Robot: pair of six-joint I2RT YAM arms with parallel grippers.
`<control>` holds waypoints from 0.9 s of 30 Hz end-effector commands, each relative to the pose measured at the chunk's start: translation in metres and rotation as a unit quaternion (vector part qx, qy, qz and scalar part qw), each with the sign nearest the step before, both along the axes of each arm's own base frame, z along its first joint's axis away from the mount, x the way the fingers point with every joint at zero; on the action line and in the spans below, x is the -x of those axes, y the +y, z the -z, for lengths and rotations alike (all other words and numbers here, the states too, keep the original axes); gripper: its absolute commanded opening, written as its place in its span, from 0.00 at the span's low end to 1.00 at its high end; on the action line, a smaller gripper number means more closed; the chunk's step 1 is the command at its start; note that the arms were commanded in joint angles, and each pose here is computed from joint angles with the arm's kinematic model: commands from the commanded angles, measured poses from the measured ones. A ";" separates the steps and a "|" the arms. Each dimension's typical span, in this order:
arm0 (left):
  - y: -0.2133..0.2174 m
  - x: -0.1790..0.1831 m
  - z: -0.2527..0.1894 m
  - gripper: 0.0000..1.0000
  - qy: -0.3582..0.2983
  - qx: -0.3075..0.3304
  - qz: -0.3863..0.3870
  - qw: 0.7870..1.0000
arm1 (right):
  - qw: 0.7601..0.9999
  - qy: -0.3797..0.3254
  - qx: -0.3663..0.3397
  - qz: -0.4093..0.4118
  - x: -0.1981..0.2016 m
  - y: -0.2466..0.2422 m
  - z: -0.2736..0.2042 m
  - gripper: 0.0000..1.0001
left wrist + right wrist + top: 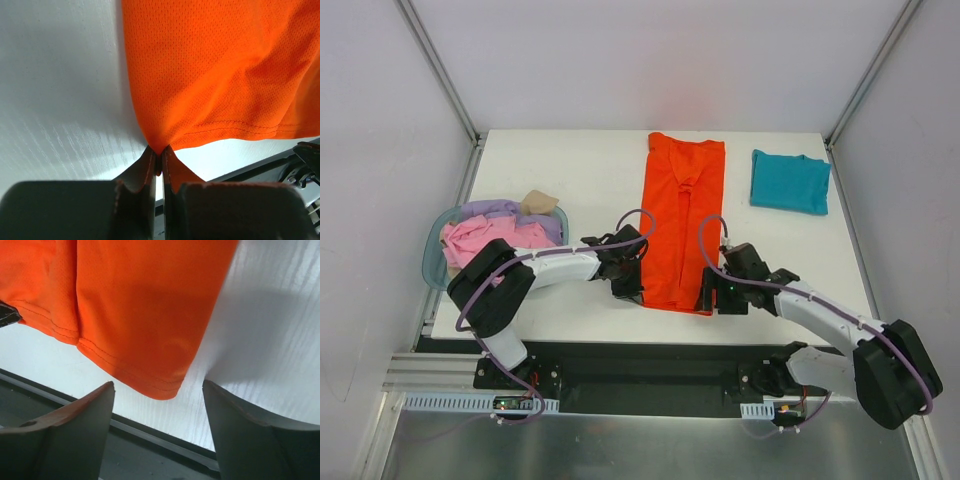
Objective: Fold and stack the t-shirts
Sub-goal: Grab the bottom of the folded rectangular tshirt with both arms
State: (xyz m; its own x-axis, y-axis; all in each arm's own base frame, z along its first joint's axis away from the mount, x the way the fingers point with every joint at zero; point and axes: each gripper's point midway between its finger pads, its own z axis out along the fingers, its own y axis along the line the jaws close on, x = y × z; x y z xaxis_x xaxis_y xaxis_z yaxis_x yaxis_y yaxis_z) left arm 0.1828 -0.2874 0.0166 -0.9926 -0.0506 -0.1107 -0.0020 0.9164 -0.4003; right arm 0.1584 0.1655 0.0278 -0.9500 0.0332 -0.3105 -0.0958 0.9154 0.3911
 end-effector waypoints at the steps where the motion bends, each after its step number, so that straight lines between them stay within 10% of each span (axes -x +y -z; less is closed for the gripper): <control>1: 0.012 0.004 0.005 0.00 0.007 -0.017 -0.002 1.000 | 1.000 -0.008 -0.002 0.005 -0.014 0.007 0.002 0.63; 10: 0.025 0.015 0.010 0.00 0.010 -0.025 -0.012 1.000 | 0.999 0.043 0.023 -0.004 0.007 -0.001 0.025 0.17; 27: 0.029 0.111 -0.037 0.00 -0.038 0.064 0.068 0.995 | 0.991 0.045 -0.112 -0.054 0.106 0.026 -0.022 0.08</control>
